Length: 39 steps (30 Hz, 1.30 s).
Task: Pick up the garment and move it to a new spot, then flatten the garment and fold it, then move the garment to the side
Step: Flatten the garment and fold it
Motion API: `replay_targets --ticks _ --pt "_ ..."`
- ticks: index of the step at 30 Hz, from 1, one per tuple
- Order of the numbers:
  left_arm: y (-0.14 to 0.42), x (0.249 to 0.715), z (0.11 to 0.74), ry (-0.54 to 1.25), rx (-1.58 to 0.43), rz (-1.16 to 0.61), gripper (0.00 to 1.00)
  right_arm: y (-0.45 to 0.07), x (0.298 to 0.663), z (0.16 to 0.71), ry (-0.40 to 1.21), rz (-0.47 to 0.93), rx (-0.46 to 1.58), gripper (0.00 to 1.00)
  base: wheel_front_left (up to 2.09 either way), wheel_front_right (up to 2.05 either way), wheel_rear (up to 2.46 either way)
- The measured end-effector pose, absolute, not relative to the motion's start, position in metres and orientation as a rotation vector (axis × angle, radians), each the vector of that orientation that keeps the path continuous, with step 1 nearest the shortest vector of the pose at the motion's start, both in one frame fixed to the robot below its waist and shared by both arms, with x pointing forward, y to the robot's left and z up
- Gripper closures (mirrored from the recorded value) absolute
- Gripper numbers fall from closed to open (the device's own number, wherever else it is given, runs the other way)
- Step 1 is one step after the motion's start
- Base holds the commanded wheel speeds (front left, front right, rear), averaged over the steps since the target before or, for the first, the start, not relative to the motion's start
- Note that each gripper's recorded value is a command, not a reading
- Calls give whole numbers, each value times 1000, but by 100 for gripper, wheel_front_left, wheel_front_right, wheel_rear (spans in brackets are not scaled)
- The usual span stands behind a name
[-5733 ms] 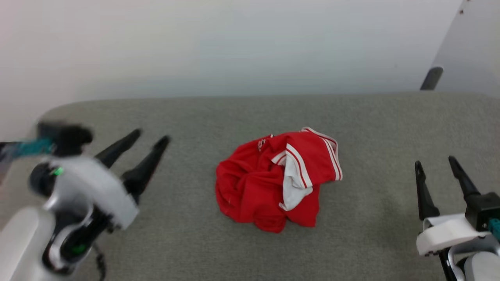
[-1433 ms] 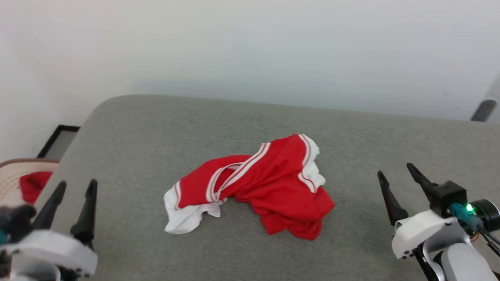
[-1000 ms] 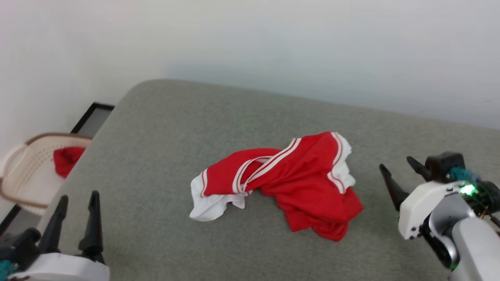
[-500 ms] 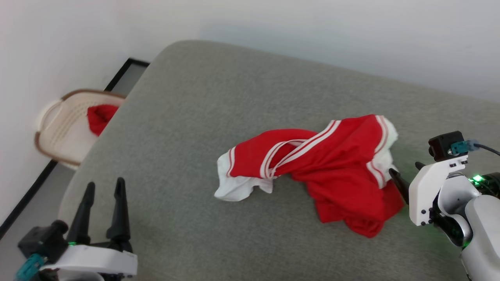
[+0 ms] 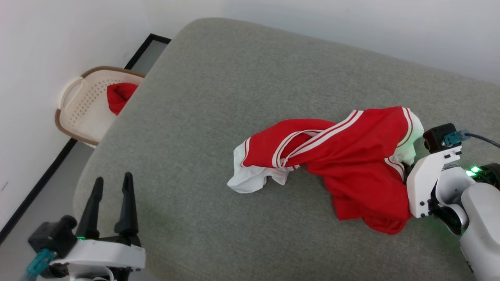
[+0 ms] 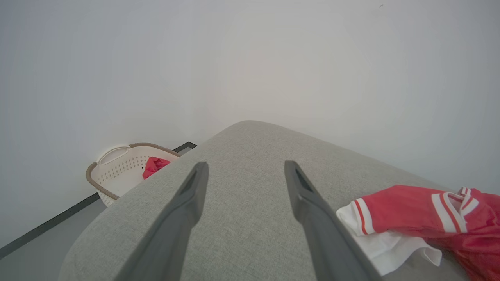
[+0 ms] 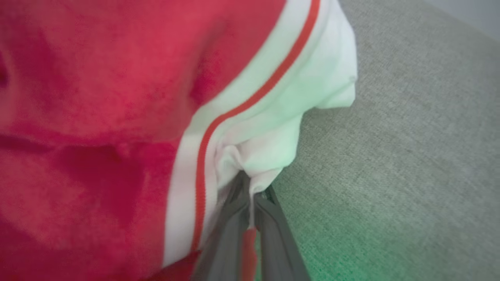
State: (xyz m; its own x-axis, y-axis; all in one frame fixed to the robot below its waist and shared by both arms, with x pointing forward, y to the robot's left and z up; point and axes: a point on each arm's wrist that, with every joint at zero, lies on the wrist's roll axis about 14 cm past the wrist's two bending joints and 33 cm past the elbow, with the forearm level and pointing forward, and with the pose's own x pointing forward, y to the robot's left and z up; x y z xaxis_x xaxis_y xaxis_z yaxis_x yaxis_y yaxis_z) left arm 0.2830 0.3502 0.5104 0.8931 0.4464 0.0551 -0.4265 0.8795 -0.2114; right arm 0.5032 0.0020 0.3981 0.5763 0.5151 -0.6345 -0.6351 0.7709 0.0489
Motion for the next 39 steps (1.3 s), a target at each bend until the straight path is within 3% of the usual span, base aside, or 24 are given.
replay_targets --ticks 17,30,37,38,39 --pt "334 300 511 -115 -199 371 0 -89 515 446 587 495 -157 100 0 0 0" --pt "312 310 512 -116 -197 266 0 -182 443 430 686 304 -73 100 0 0 0" --pt "297 321 513 -111 -207 206 0 -202 407 416 722 238 -35 100 0 0 0" --pt "294 323 513 -108 -207 198 0 -203 405 415 722 232 -39 75 0 0 0" --pt "293 324 513 -106 -208 190 0 -204 404 415 720 227 -42 62 0 0 0"
